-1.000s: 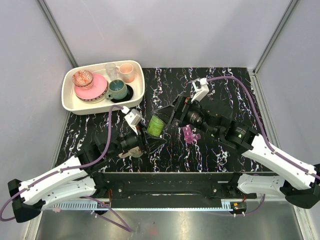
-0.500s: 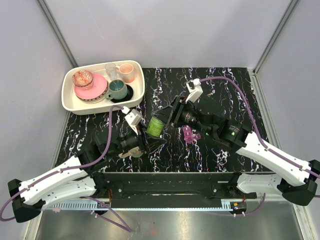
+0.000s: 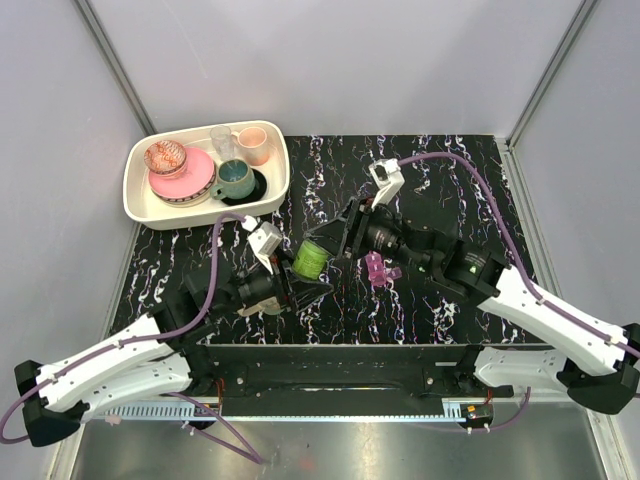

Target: Sort the pills into containers

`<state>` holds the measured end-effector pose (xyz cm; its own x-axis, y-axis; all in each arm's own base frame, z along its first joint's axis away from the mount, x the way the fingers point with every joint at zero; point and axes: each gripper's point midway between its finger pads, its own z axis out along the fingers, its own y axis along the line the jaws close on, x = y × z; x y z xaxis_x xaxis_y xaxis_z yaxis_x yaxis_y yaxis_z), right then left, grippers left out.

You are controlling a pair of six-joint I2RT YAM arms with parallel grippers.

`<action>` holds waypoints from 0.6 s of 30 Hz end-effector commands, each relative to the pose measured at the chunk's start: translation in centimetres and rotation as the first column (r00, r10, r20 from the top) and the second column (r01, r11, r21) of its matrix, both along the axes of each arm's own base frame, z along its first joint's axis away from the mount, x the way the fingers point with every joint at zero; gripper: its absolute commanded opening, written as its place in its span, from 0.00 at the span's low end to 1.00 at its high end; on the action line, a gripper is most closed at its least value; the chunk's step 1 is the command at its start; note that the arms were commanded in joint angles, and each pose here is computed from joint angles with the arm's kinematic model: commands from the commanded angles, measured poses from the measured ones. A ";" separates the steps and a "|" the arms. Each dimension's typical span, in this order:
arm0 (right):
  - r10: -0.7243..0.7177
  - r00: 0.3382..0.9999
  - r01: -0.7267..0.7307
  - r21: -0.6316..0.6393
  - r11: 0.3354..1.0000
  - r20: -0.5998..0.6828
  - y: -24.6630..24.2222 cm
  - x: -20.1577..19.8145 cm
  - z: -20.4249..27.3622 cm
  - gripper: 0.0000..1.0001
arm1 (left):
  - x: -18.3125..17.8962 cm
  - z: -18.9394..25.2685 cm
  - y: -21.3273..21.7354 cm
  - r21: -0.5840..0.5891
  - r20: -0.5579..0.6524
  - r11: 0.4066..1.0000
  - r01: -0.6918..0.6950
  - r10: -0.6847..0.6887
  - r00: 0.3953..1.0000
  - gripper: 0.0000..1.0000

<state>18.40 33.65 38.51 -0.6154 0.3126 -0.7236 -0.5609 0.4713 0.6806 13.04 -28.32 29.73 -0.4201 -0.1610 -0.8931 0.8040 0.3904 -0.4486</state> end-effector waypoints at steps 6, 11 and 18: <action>0.291 0.887 -0.350 0.110 0.930 0.359 -1.7 -7.4 8.1 0.00 | -4.2 4.7 -0.4 -0.199 0.140 0.952 0.234 -0.209 0.968 0.00; 0.401 0.790 -0.511 0.137 0.849 0.463 -2.0 -10.7 10.2 0.00 | -6.4 5.3 -0.8 -0.203 0.191 0.910 0.362 -0.326 0.926 0.00; 0.422 0.737 -0.573 0.156 0.805 0.528 -2.4 -12.1 11.7 0.00 | -7.9 5.3 -0.9 -0.187 0.218 0.872 0.452 -0.412 0.885 0.00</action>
